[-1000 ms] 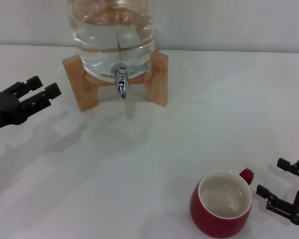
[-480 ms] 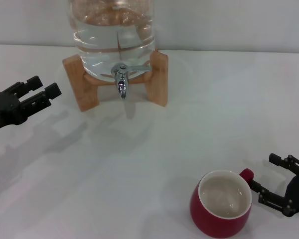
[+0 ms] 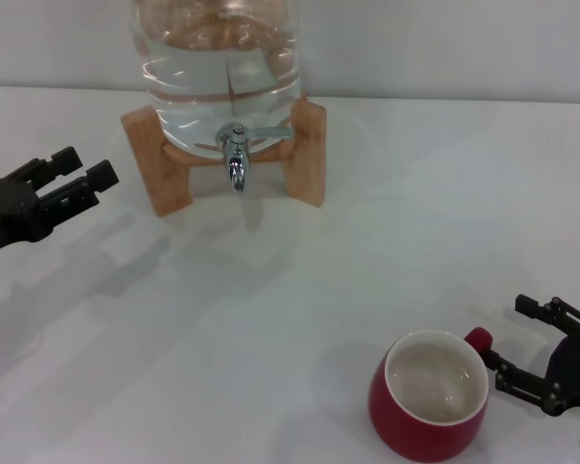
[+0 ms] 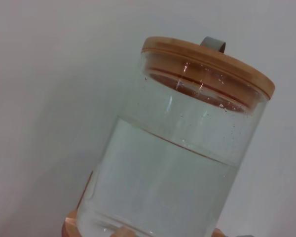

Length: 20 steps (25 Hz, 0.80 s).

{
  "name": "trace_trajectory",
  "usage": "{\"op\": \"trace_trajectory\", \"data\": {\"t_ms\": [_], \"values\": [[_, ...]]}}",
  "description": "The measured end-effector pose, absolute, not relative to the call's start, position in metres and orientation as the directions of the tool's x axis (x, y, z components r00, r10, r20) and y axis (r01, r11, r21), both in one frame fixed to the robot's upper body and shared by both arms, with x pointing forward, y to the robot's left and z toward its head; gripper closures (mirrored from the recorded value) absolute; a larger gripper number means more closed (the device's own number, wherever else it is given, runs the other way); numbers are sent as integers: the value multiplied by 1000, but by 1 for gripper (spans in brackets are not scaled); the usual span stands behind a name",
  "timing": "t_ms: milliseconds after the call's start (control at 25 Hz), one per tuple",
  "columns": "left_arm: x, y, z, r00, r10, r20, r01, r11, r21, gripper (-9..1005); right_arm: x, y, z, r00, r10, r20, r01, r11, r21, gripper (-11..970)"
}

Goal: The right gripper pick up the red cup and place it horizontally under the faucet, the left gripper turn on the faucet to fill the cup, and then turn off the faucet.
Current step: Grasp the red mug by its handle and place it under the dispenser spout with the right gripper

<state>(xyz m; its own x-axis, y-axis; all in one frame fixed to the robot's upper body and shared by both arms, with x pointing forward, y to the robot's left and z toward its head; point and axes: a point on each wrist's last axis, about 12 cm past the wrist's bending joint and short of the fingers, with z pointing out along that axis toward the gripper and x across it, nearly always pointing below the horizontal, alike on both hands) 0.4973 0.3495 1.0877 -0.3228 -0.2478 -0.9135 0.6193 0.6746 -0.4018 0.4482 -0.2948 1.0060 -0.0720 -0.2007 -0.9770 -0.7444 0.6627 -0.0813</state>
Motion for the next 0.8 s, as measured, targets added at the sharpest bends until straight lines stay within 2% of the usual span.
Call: {"op": "trace_trajectory", "data": {"t_ms": [800], "values": [[497,350,1088,-323,-249,-913,619,674,-403,181,460,-286,1007,-75,-202,-976,-746,661,-79,164]]}}
